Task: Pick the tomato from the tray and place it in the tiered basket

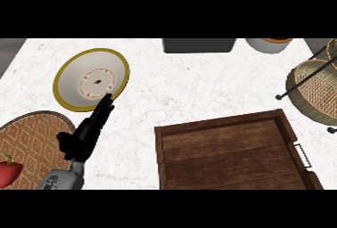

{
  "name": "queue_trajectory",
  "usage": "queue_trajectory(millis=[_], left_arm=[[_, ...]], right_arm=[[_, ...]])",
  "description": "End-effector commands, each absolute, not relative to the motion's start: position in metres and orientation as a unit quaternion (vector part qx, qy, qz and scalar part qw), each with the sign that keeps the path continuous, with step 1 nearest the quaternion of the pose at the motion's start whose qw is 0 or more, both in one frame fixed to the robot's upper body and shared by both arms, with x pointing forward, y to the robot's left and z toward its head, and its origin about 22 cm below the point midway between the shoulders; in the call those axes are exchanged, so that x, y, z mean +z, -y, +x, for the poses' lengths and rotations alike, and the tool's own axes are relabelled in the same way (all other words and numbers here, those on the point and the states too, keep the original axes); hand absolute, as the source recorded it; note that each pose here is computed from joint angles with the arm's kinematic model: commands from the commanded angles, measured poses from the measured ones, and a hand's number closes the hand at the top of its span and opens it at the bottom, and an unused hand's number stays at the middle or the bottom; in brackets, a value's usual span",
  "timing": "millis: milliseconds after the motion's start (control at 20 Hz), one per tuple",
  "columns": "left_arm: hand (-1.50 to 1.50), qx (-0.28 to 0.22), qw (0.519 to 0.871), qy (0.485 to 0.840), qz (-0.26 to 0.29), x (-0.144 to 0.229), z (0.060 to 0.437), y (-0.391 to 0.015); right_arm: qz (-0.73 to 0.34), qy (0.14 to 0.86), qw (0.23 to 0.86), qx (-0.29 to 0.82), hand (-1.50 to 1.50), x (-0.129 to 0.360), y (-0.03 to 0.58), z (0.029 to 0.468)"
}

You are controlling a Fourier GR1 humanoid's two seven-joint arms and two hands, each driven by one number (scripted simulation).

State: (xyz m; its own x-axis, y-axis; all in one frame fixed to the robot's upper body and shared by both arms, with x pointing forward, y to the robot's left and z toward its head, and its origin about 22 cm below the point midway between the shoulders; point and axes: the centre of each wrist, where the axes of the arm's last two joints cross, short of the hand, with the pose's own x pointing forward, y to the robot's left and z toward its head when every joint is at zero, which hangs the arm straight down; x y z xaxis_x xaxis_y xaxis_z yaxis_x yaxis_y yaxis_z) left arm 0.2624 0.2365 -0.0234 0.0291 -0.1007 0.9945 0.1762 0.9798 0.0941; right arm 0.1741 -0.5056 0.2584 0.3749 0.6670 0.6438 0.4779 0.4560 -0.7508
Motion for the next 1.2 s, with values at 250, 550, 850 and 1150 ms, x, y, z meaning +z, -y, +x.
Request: queue_trajectory(millis=[250, 550, 850, 1150], left_arm=[[0.00, -0.114, 0.710, 0.693, -0.047, -0.013, 0.286, -0.214], [0.00, -0.109, 0.715, 0.689, -0.046, -0.036, 0.269, -0.217], [0.00, -0.111, 0.713, 0.691, -0.049, -0.011, 0.275, -0.227], [0.00, -0.119, 0.708, 0.694, -0.045, -0.025, 0.262, -0.218]], right_arm=[[-0.496, 0.549, 0.670, 0.052, 1.50, 0.315, 0.520, 0.236], [-0.473, 0.542, 0.690, 0.081, 1.50, 0.312, 0.498, 0.288], [-0.453, 0.548, 0.696, 0.097, 1.50, 0.290, 0.479, 0.336], [-0.434, 0.550, 0.706, 0.101, 1.50, 0.261, 0.460, 0.374]])
